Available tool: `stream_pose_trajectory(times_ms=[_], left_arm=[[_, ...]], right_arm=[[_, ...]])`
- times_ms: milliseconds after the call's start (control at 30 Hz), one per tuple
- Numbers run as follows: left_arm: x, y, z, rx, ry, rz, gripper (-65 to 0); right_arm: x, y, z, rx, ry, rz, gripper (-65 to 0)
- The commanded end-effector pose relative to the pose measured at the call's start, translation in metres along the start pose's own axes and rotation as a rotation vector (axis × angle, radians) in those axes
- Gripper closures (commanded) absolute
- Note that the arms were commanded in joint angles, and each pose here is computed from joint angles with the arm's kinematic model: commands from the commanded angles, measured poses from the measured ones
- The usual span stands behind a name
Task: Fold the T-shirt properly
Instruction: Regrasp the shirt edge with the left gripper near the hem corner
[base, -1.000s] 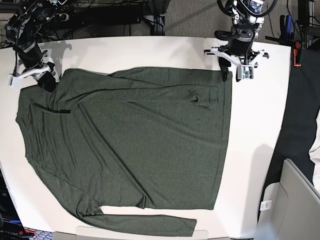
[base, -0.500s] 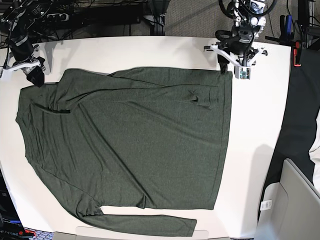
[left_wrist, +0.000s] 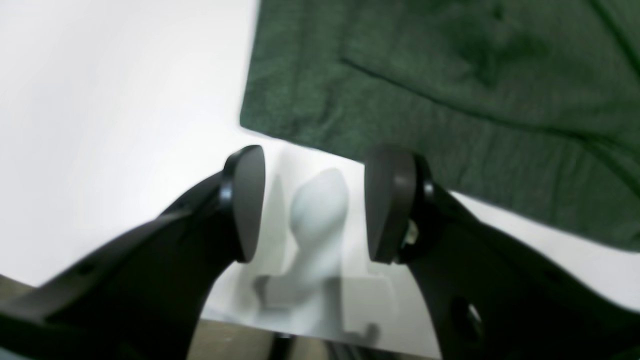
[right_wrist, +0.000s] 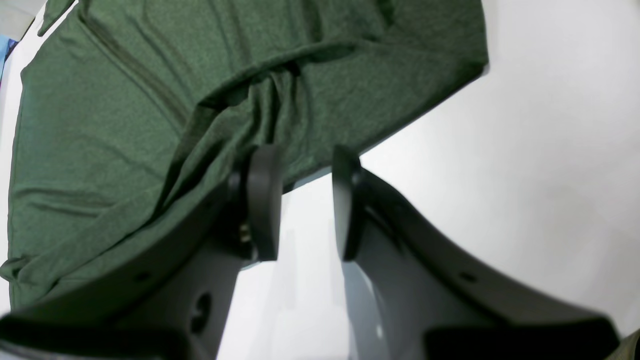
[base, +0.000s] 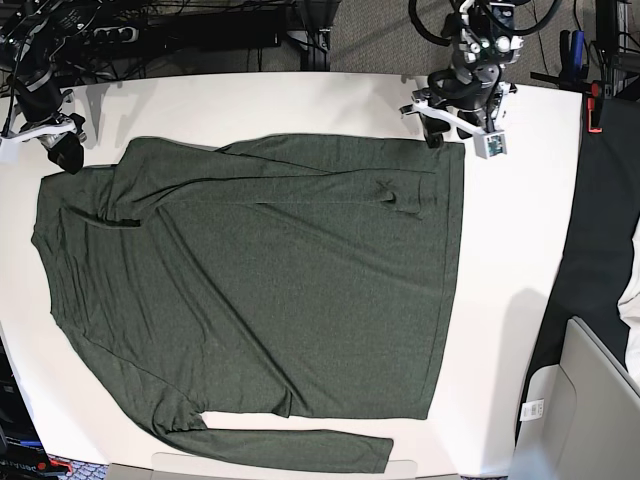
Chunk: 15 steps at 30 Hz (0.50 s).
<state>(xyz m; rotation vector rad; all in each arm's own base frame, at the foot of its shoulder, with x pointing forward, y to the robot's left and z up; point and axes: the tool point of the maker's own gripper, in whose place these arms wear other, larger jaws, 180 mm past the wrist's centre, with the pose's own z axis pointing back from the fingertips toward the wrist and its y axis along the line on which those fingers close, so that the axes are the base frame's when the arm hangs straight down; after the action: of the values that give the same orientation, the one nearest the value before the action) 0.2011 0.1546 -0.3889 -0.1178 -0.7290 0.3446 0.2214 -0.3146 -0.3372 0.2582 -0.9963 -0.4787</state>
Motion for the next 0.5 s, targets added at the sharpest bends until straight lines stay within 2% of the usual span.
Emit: stream_pose_trajectory(times_ms=[0, 200, 333, 467], left_arm=[[0.013, -0.003, 0.002, -0.025, -0.04, 0.029, -31.5], [0.014, -0.003, -0.001, -0.099, -0.023, 0.2, -31.5], [0.006, 0.003, -0.006, -0.111, 0.036, 0.271, -31.5], [0.014, 0.0, -0.009, -0.149, 0.068, 0.328, -31.5]], right_arm=[[0.016, 0.004, 0.003, 0.017, -0.05, 0.021, -18.6], [0.017, 0.004, 0.002, 0.017, -0.052, 0.022, -18.6], [0.016, 0.004, 0.002, 0.017, -0.051, 0.021, -18.6], [0.015, 0.004, 0.002, 0.017, -0.049, 0.02, -18.6]])
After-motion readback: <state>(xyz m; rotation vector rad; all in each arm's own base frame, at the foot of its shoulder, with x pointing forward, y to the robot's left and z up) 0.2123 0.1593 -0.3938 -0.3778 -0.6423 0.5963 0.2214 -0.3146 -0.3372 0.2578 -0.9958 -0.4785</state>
